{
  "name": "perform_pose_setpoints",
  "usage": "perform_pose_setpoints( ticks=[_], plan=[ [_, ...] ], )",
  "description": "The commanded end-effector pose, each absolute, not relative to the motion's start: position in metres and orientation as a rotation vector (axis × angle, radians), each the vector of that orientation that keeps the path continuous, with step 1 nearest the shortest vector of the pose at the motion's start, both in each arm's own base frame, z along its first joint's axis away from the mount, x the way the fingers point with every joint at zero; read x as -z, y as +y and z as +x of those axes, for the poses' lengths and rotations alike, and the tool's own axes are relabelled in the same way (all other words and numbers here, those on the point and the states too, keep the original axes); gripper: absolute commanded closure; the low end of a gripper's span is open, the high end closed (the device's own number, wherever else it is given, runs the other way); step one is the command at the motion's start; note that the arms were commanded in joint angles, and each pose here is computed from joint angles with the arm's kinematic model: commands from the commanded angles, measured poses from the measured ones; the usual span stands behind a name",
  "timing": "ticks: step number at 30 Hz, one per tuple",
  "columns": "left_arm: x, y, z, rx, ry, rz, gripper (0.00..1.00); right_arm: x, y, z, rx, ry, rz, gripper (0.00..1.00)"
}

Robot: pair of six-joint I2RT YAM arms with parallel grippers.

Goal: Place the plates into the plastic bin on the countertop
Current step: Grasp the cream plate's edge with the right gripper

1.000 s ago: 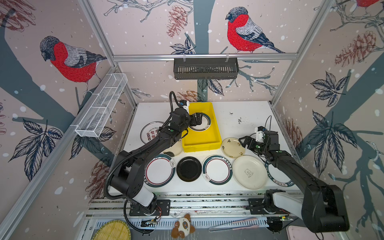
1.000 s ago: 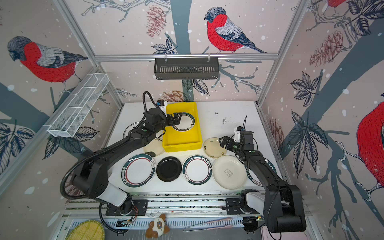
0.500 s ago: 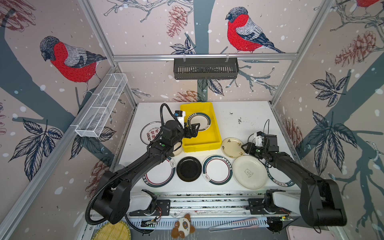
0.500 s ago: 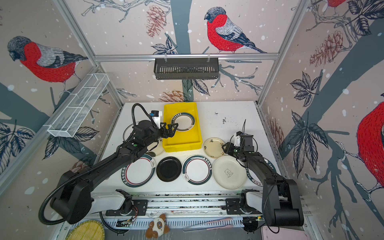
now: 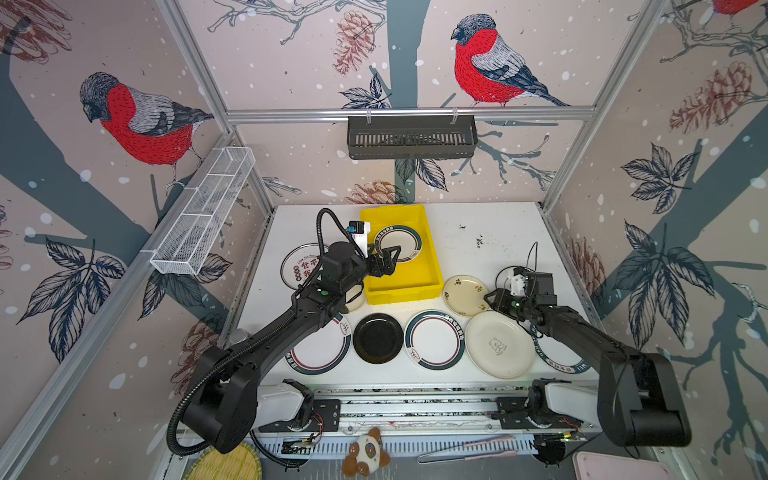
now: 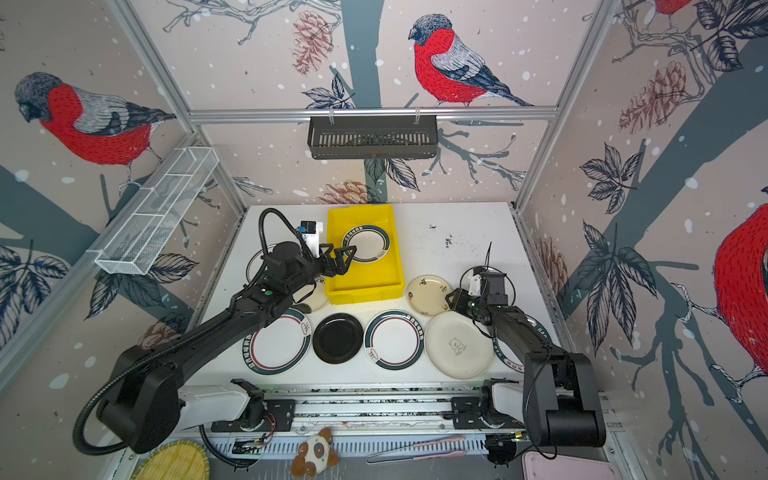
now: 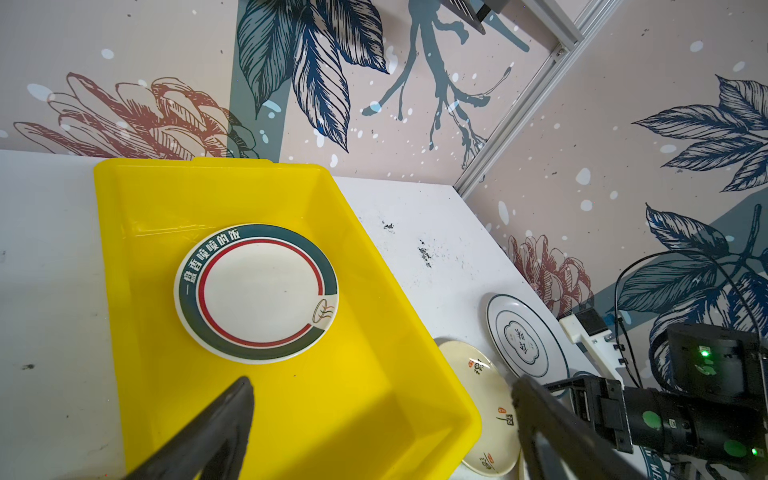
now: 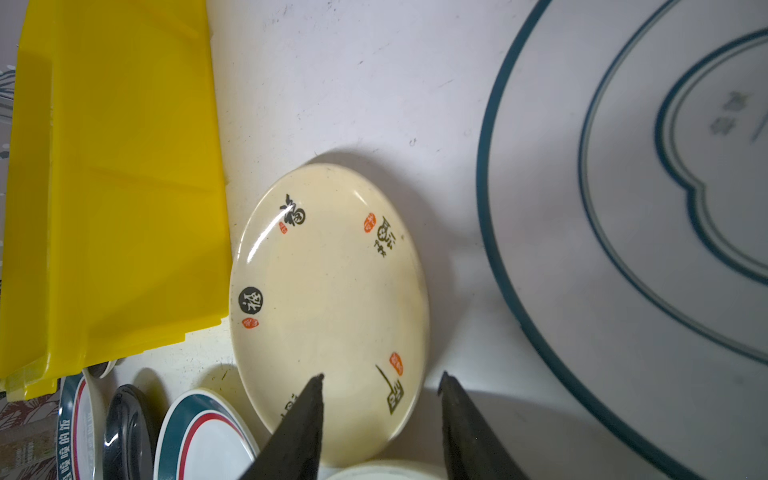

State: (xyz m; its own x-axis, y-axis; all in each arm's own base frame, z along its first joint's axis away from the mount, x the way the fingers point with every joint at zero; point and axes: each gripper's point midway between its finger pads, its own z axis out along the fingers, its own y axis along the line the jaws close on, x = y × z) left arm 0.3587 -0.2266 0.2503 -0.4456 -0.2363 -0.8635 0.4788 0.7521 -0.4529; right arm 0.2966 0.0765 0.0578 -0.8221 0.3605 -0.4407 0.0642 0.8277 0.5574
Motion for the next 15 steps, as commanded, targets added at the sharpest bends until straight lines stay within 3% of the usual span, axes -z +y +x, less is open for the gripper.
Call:
perform_pose_setpoints(
  ticks=[1, 15],
  plan=[
    [-0.268, -0.232, 0.359, 0.868, 1.786, 0.202, 0.04, -0.063, 0.075, 0.305, -0.716, 2.417, 0.298, 0.54],
    [-0.265, -0.235, 0.362, 0.879, 1.791, 0.2, 0.04, -0.048, 0.079, 0.313, -0.751, 2.442, 0.311, 0.62]
  ],
)
